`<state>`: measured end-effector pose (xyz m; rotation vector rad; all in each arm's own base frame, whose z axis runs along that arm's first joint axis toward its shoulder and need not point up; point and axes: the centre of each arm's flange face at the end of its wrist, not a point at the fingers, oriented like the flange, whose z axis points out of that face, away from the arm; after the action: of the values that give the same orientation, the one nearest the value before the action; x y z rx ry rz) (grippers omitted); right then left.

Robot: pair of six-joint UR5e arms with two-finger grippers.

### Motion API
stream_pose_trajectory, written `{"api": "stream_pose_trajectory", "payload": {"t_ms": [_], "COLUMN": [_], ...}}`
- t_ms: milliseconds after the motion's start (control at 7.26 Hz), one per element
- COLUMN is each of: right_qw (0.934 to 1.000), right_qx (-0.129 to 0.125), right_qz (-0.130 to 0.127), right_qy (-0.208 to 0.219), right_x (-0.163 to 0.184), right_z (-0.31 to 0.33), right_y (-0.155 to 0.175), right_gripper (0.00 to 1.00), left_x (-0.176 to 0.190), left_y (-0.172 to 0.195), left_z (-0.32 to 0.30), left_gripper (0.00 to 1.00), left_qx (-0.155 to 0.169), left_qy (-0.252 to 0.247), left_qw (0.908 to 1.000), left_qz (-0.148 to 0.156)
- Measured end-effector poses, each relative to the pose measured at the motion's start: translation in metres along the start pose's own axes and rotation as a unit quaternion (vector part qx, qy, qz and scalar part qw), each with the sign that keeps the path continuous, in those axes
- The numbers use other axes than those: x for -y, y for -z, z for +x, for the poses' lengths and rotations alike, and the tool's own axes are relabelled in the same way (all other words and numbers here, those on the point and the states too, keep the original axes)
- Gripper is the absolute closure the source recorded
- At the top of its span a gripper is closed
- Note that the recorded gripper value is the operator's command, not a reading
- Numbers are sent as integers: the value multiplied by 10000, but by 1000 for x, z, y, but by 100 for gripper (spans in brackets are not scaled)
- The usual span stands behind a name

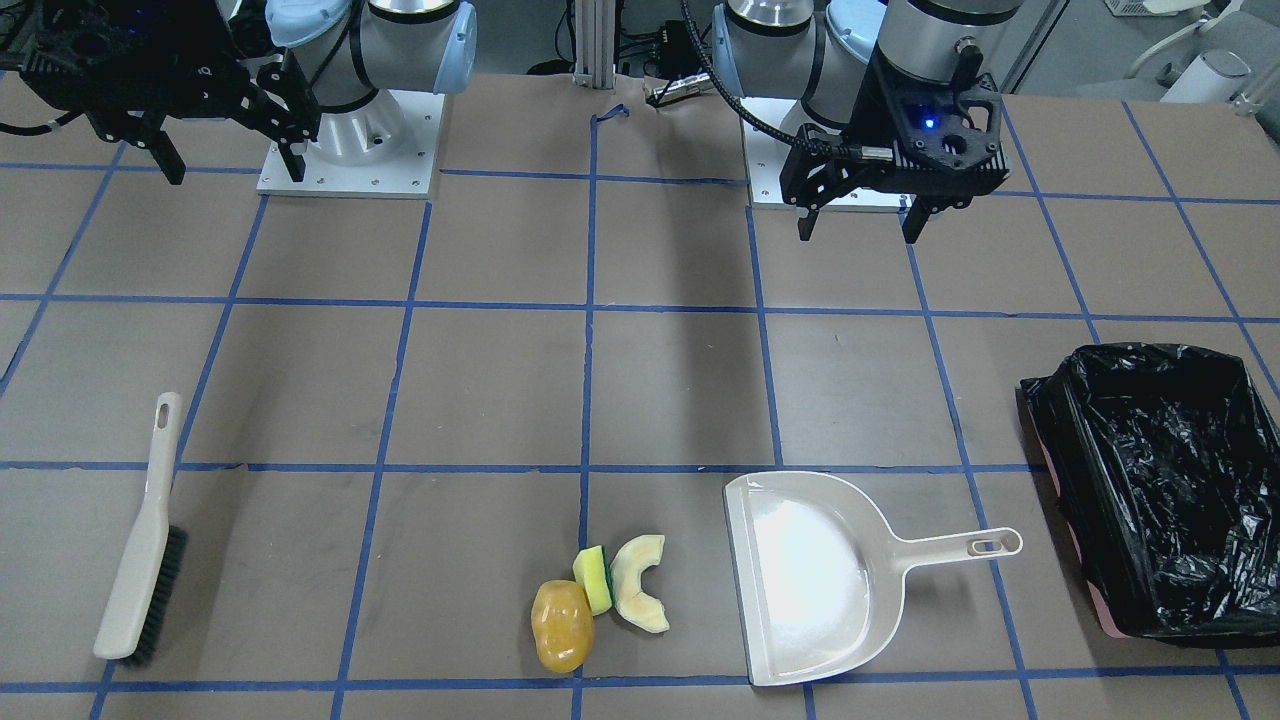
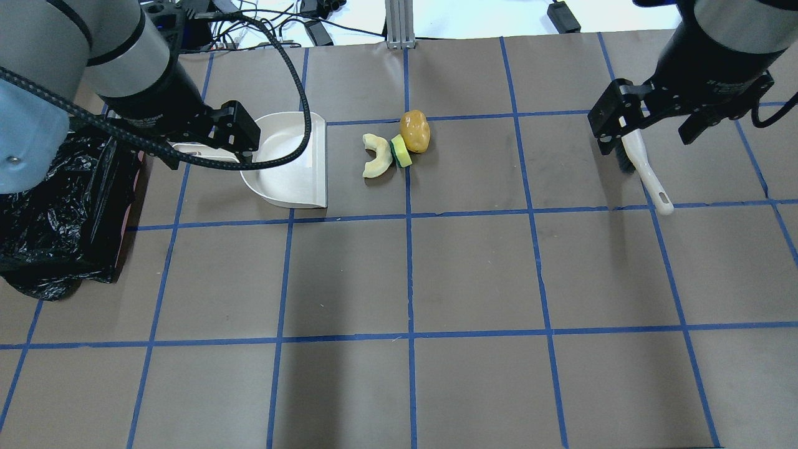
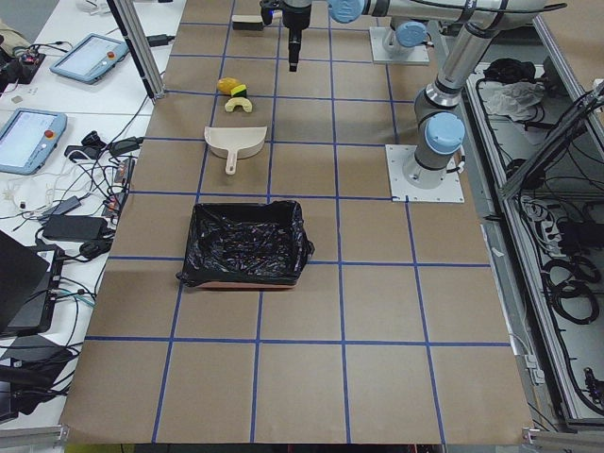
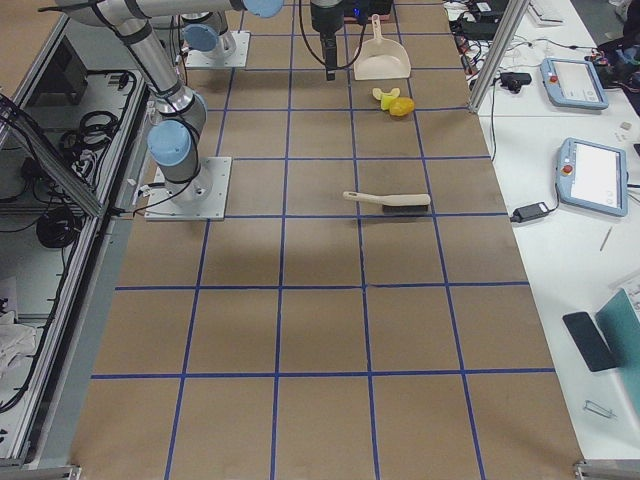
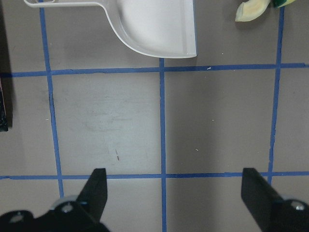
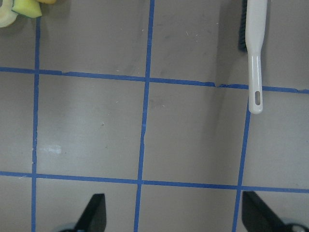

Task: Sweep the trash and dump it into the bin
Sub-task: 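Lower the left gripper to the dustpan handle while the right descends to the brush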

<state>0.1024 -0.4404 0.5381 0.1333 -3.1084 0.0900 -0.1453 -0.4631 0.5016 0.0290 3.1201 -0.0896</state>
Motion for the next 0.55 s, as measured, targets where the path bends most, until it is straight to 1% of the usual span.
{"api": "stream_pose_trajectory", "payload": {"t_ms": [276,551], "right_qw": [10000,10000], "right_qx": [-34,-49], "right_qz": [-49,-57], "right_qy": [10,6], "right_x": [1,3], "right_z": [1,2], "right_y": [-3,-5], "right_gripper": [0,0], "left_x": [3,11], "left_y": [2,4], "left_z": [0,0], "left_gripper": [0,0], "left_qx": [3,-4], "left_qy": [-20,-98], "left_qw": [10000,9993], "left_qz": [72,347]}}
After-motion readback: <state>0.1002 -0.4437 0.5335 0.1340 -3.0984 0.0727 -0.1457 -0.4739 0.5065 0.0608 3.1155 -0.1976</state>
